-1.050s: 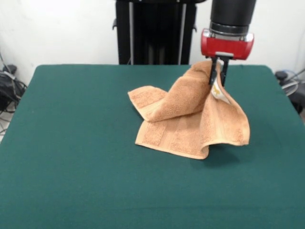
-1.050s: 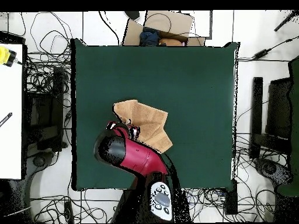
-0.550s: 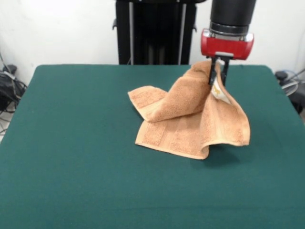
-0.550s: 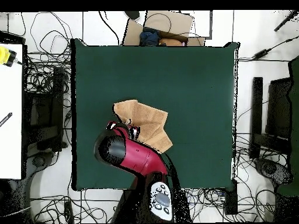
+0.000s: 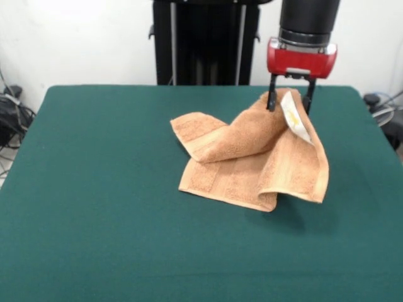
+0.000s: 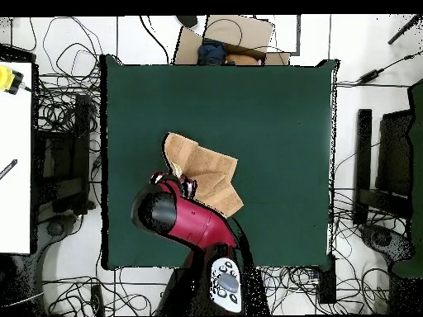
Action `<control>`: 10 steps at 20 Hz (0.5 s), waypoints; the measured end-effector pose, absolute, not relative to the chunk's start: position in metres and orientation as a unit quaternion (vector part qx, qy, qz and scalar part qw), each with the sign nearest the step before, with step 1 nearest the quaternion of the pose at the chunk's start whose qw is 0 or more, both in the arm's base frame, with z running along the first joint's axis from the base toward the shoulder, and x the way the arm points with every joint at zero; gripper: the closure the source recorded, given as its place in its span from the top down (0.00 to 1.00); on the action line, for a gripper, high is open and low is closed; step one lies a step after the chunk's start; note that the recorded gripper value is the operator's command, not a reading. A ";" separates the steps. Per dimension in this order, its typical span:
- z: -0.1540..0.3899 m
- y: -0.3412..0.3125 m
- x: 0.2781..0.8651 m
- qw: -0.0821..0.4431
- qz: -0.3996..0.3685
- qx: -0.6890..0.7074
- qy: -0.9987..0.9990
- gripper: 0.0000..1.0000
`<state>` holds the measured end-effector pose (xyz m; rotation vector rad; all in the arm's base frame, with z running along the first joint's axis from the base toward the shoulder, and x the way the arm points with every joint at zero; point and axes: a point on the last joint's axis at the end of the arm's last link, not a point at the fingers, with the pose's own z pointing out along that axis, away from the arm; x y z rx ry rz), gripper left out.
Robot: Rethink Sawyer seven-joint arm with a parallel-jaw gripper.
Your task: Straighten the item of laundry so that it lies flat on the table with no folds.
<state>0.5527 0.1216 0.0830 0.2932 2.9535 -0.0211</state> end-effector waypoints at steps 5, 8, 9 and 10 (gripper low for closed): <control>0.086 0.113 0.555 0.083 -0.012 0.102 0.991 1.00; 0.091 0.097 0.561 0.092 -0.025 0.105 0.990 1.00; 0.092 0.095 0.561 0.094 -0.027 0.106 0.990 1.00; 0.094 0.088 0.564 0.098 -0.032 0.107 0.989 1.00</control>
